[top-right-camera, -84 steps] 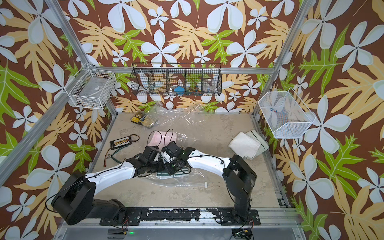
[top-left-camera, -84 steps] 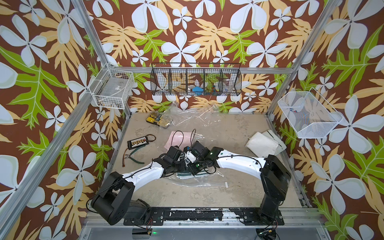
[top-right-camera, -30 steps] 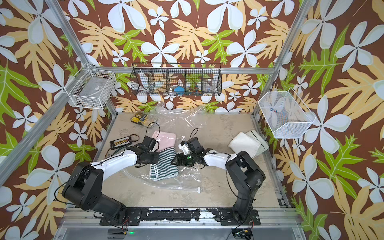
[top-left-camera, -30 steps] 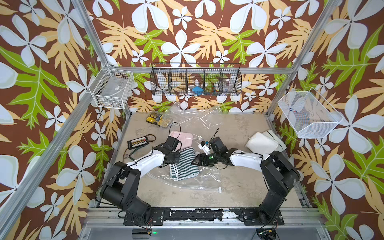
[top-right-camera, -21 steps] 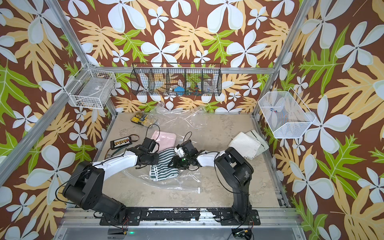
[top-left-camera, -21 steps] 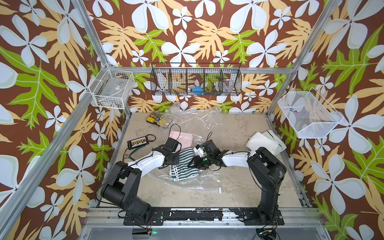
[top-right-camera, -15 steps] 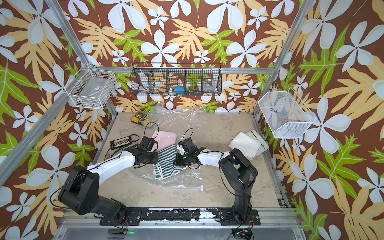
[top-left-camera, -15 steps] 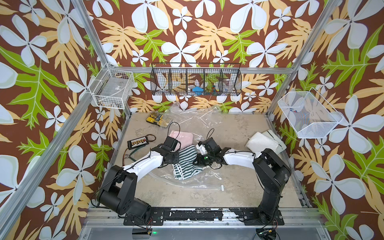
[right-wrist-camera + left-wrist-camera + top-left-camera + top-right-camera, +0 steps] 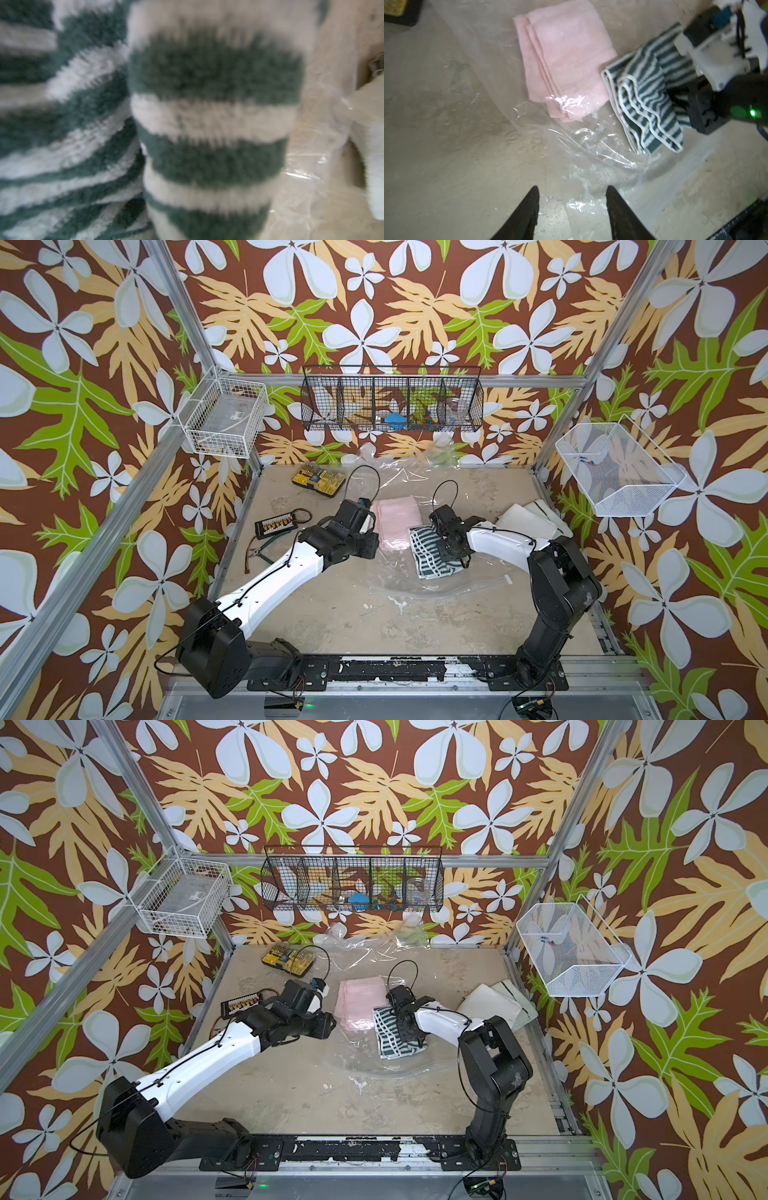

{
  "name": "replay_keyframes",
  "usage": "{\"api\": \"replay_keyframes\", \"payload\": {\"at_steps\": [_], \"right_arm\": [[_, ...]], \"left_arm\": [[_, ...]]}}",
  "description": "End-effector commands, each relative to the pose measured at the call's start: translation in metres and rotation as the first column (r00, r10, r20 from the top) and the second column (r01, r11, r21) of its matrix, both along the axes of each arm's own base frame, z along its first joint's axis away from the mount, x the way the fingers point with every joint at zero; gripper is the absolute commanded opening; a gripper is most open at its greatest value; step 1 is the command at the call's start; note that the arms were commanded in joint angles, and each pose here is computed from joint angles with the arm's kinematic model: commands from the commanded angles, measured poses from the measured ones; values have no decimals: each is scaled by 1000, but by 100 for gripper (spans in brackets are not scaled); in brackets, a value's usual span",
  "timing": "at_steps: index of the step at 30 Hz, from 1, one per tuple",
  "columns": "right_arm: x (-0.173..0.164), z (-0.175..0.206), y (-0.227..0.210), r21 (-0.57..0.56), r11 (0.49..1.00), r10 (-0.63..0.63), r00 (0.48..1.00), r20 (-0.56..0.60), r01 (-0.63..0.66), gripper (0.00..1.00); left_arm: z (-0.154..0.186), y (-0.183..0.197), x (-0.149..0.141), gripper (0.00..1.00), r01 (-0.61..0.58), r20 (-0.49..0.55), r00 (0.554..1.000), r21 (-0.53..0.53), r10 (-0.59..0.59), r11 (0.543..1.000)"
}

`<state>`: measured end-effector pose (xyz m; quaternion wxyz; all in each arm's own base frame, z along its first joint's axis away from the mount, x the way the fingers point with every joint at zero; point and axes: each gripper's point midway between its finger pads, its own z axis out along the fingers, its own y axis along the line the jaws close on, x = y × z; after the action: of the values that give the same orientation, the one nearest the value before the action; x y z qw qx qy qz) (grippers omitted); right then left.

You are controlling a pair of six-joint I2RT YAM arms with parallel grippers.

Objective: Place the folded towel into the vacuum bag
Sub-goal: Pick up the towel from the vacuum bag, then open the vacuum bag at the center of the board.

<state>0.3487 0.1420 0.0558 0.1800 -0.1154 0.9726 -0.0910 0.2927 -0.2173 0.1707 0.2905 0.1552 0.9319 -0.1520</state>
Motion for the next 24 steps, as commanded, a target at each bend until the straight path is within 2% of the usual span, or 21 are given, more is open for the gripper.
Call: {"api": "replay_keyframes", "payload": {"at_steps": [1,3,4,6,9,12,18,24], "right_arm": [[1,58,9,90,995,32,996,80,-39,0],[1,106,13,238,971,-3,984,175,-39,0],[1,124,9,274,961,-28,977,210,-32,0],[-2,157,-13,303,953,-94,957,275,7,0],[-9,181,-50,320,945,-181,930,319,75,0],[-16,190,-77,339,933,-238,910,340,118,0],[-24,196,-101,270,949,-257,893,370,161,0],[-30,188,-108,266,950,-258,895,364,166,0]], "left_arm": [[8,-25,-22,57,157,51,986,38,-159,987],[15,-42,-37,61,239,92,966,34,-242,970],[18,-49,-42,63,273,107,956,30,-274,962],[21,-67,-55,66,344,140,928,32,-345,938],[16,-98,-78,71,469,185,862,64,-473,881],[-1,-126,-87,73,534,157,824,109,-545,838],[-45,-168,-95,75,594,113,764,261,-635,761],[-64,-194,-81,76,585,138,740,352,-659,731]]}}
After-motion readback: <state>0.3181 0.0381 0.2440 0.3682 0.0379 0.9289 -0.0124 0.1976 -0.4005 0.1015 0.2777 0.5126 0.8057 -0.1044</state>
